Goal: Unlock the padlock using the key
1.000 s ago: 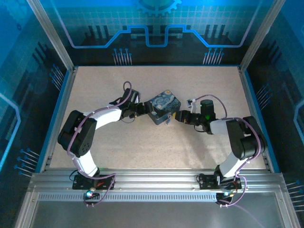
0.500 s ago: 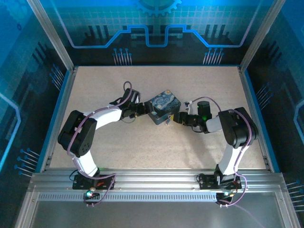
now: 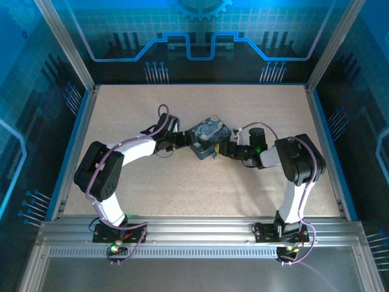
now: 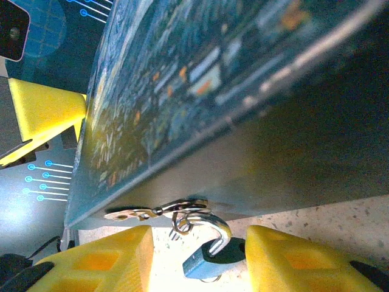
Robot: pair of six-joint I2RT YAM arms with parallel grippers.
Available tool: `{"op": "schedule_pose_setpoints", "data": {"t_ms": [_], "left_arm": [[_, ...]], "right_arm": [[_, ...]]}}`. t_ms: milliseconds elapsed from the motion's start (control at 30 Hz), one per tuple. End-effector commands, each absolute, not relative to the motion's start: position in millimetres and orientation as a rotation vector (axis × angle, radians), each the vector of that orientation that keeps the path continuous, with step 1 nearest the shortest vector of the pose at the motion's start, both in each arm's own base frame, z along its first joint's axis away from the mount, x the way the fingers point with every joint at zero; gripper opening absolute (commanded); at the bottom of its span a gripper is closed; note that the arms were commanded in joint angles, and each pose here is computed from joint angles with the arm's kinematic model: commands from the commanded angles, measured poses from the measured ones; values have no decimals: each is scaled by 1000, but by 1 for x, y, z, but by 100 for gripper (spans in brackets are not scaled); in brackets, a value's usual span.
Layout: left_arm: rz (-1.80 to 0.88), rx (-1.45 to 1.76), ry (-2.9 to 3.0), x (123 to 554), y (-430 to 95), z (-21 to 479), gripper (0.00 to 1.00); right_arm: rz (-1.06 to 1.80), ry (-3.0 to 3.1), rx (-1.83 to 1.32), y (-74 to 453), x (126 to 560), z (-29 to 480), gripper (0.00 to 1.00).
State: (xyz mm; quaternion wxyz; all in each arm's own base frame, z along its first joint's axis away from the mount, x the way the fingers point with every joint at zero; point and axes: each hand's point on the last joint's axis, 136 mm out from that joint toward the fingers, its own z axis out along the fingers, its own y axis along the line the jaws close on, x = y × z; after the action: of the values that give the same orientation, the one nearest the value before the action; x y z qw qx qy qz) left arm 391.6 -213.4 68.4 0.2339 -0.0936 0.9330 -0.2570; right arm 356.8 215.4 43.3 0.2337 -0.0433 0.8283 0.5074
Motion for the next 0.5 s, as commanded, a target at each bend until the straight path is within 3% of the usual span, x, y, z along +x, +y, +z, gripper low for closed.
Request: {"op": "schedule_pose_setpoints", "data": {"t_ms": [0, 467], "left_arm": [[-641, -269, 2690, 362, -207, 46, 87], [-646, -269, 2678, 362, -208, 53, 87]], "right_arm": [[1439, 2240, -166, 224, 359, 49, 44], [1469, 2226, -179, 222, 352, 51, 34]]}}
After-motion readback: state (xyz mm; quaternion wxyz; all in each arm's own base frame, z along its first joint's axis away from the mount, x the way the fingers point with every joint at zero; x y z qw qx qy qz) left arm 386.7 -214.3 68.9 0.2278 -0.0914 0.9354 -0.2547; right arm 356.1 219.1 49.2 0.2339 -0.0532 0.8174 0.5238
